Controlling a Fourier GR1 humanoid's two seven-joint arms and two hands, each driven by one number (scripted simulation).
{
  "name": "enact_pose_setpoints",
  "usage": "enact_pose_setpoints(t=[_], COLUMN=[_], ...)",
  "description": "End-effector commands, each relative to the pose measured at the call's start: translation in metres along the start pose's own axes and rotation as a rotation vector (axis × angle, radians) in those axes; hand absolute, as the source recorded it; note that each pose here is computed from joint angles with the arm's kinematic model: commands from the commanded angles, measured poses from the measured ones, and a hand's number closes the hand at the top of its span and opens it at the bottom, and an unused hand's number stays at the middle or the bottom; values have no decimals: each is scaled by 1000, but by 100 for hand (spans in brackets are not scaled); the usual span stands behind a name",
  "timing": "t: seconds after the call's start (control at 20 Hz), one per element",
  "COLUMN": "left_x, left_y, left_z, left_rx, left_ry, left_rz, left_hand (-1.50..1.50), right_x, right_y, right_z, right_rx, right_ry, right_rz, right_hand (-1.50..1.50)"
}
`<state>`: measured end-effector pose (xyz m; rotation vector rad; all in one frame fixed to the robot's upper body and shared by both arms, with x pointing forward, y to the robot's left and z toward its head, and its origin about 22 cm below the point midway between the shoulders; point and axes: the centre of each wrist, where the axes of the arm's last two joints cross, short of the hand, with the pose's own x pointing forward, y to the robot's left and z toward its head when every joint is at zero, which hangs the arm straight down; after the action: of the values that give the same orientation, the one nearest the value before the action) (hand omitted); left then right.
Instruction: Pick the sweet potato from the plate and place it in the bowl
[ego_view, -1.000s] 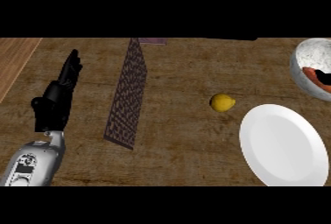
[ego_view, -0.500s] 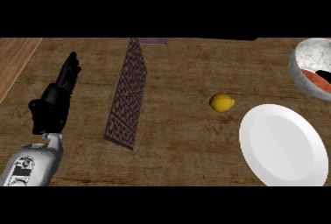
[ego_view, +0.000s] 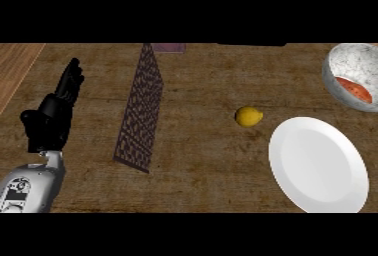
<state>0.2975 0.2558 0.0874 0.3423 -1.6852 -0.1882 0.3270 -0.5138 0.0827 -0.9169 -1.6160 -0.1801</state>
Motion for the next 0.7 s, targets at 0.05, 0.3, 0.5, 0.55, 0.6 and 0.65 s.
enact_pose_setpoints(t=[0.05, 0.3, 0.5, 0.55, 0.6, 0.65], left_x=[0, -11, -16, -2, 6, -16], left_y=[-4, 5, 7, 0, -10, 4], left_z=[5, 11, -1, 9, 4, 2], left_rx=[17, 13, 43, 14, 17, 28], left_ry=[4, 24, 32, 23, 12, 20], left_rz=[-10, -19, -14, -8, -4, -29], left_hand=[0, 0, 0, 0, 0, 0], right_x=[-20, -58, -52, -75, -61, -56], right_y=[-35, -55, -77, -60, -74, -64], right_z=[12, 46, 41, 64, 50, 44], right_rx=[36, 110, 169, 133, 151, 172], right_ry=[-25, -48, -49, -65, -72, -69], right_rz=[-141, -151, -176, -158, -172, -160], right_hand=[-150, -150, -150, -150, -150, -150])
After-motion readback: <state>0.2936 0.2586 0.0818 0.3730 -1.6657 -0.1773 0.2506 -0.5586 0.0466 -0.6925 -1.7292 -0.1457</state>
